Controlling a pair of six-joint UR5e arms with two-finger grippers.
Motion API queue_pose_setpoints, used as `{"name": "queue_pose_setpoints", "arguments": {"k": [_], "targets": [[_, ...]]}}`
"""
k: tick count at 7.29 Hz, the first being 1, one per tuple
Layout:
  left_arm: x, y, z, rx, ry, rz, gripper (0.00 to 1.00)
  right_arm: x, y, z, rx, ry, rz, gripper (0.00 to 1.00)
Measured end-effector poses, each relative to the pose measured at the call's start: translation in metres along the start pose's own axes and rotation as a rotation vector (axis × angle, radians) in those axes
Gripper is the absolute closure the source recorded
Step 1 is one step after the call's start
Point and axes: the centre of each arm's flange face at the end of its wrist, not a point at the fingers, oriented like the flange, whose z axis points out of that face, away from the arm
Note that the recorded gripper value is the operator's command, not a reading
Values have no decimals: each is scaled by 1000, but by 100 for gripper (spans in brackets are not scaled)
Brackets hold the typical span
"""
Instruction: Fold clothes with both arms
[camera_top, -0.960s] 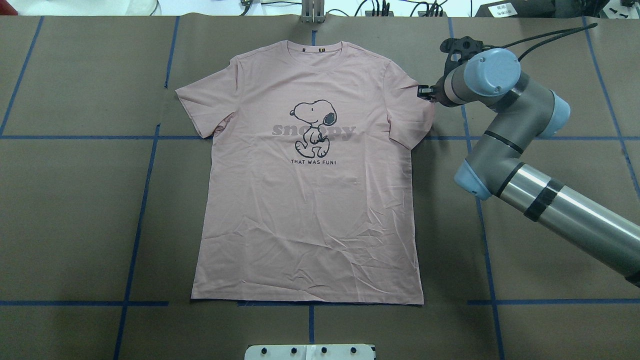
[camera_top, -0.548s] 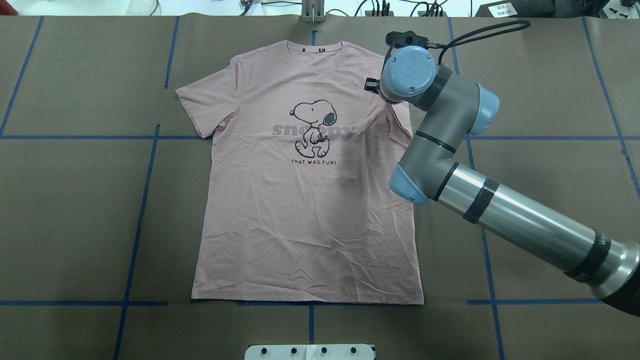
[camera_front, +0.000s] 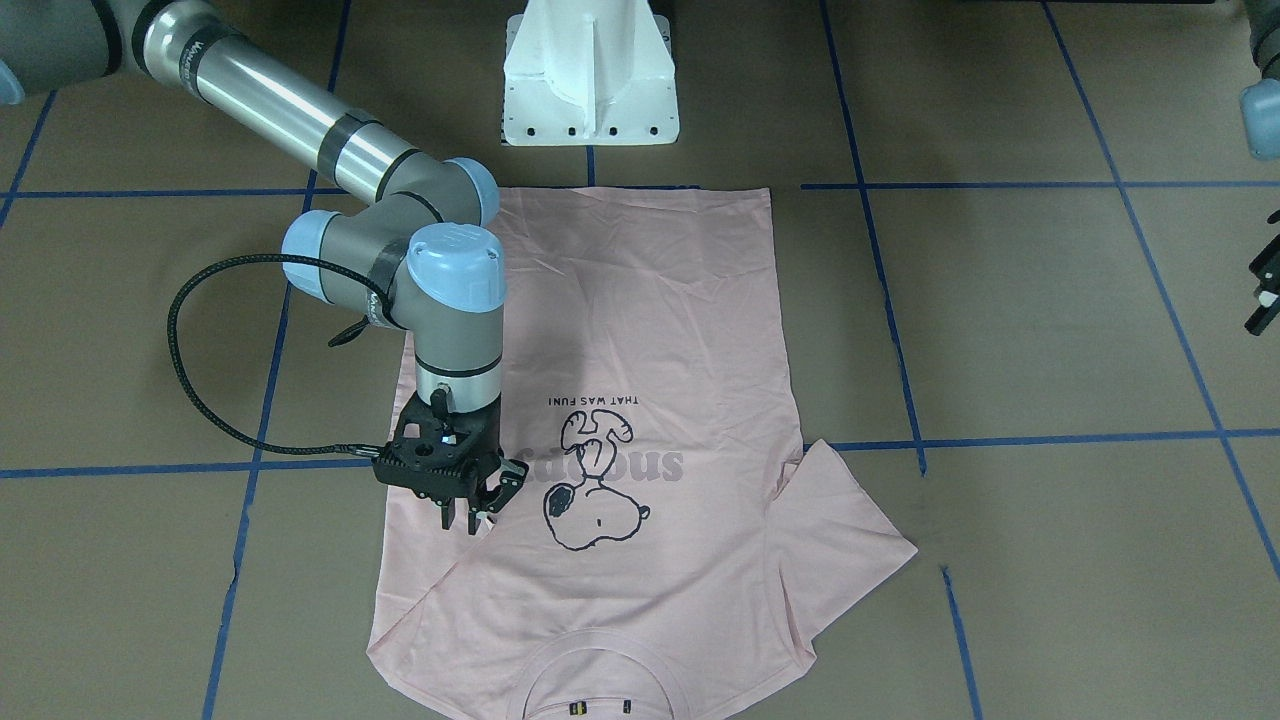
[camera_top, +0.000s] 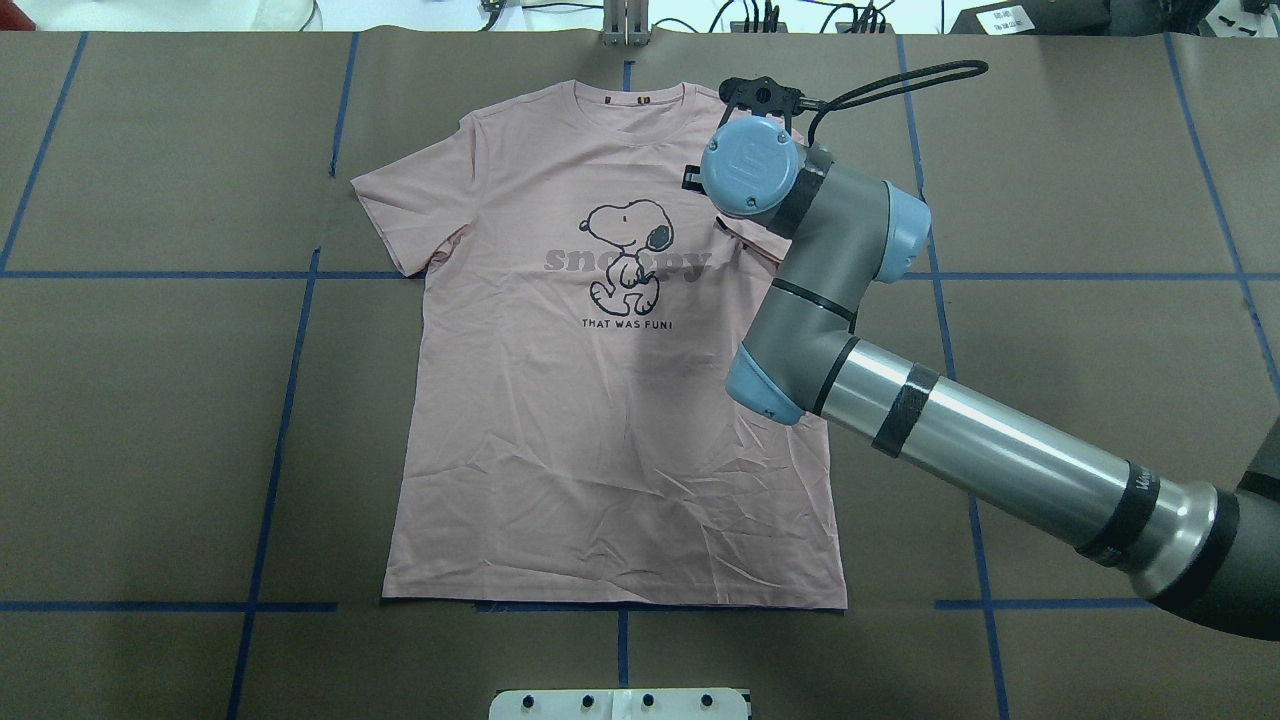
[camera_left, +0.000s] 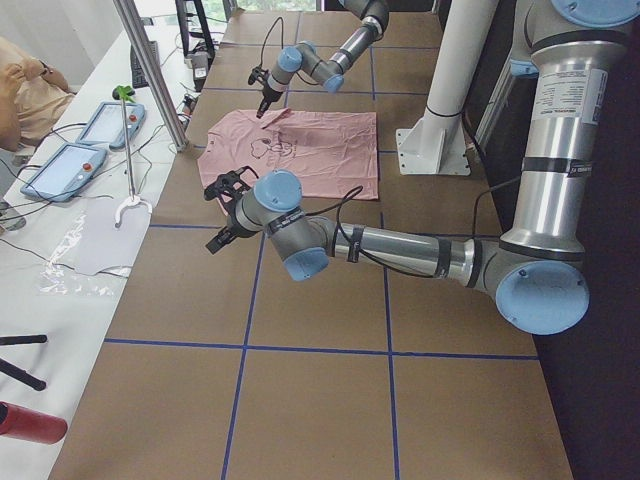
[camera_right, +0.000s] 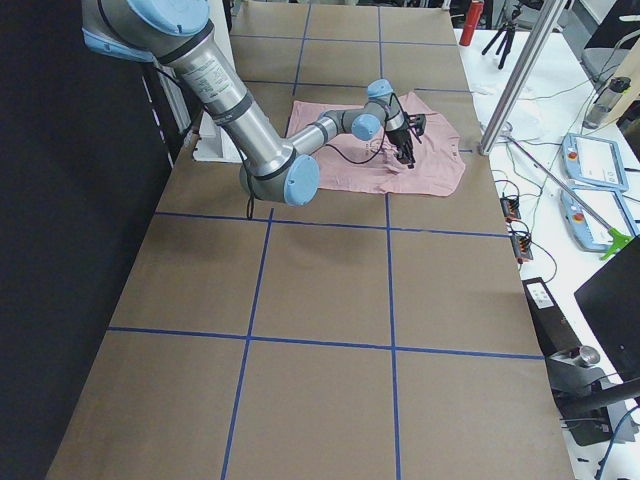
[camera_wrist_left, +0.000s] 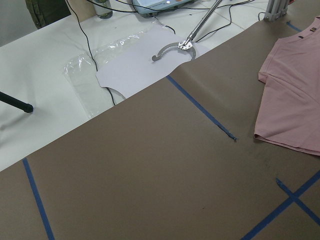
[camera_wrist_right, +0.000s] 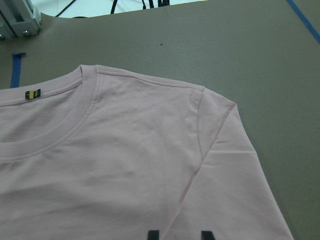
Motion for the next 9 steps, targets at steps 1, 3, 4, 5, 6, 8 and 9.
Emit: {"name": "queue_pose_setpoints", "arguments": {"k": [1, 3, 4, 5, 6, 8, 9], "targets": [[0, 1, 2, -3, 1, -5, 0, -6, -5, -4, -4, -6, -18, 0], [20, -3, 24, -25, 36, -62, 0, 6, -43, -13, -109, -45, -98, 0], [43, -12, 45, -39, 67, -116, 6, 27, -72, -21, -173, -82, -147, 0], [68, -25, 65, -50, 97, -189, 15, 60, -103, -33, -217, -128, -190, 0], [96, -38, 89, -54, 106, -264, 25, 112, -132, -48, -246, -176, -243, 0], [151, -66, 154, -48, 79, -397, 31, 229, -165, -69, -282, -253, -360, 0], [175, -78, 190, -39, 47, -452, 32, 260, -165, -77, -284, -270, -386, 0]]}}
